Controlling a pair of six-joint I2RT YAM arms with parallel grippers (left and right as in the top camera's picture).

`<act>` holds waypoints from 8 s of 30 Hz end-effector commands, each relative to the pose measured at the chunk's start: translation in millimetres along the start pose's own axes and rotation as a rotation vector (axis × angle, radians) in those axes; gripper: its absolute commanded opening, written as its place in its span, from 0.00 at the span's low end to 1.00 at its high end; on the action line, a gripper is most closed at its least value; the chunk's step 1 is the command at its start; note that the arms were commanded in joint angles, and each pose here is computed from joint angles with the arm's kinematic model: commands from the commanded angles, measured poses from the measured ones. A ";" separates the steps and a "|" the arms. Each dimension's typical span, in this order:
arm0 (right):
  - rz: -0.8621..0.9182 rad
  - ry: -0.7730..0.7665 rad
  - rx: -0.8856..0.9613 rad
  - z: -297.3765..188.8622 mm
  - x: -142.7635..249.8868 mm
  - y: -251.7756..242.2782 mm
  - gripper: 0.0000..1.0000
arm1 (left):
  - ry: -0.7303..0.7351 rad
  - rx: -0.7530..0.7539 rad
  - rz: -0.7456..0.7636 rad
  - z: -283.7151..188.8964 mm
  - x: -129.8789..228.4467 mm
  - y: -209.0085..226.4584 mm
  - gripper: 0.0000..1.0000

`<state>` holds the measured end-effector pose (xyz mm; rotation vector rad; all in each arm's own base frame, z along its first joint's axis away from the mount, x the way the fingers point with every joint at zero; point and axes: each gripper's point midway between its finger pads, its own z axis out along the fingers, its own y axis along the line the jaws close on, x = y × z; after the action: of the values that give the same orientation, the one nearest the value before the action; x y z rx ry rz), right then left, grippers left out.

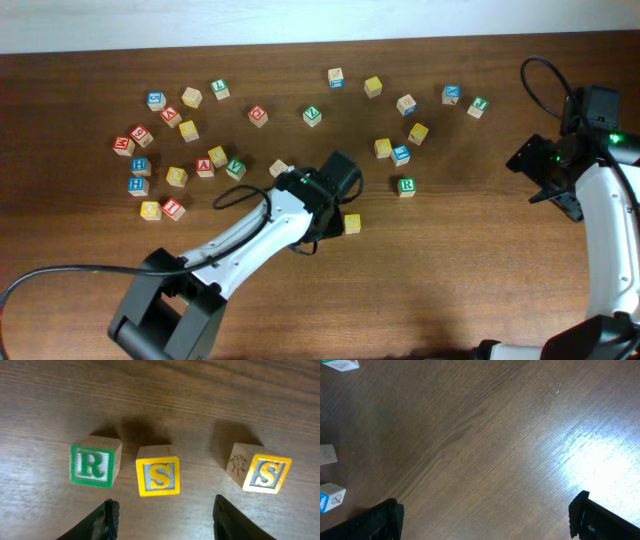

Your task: Spell out RSS

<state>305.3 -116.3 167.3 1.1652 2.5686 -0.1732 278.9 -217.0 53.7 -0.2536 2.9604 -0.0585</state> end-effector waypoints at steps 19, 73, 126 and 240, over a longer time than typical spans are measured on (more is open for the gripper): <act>0.008 -0.022 0.003 -4.8 -5.1 -2.1 0.98 | 0.010 -0.066 -0.006 42.9 3.6 1.7 0.51; 0.008 -0.022 0.003 -4.8 -5.1 -2.1 0.98 | -0.003 0.070 0.190 51.0 -3.8 -30.5 0.24; 0.008 -0.022 0.003 -4.8 -5.1 -2.1 0.98 | 0.076 0.039 0.126 -12.7 -15.0 61.7 0.73; 0.007 -0.022 0.002 -4.8 -4.9 -1.7 0.98 | 0.056 0.005 0.196 52.5 -9.5 15.4 0.27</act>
<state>305.2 -116.5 167.4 1.1662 2.5682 -0.1734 296.0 -198.1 11.2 0.0475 3.0029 -0.0460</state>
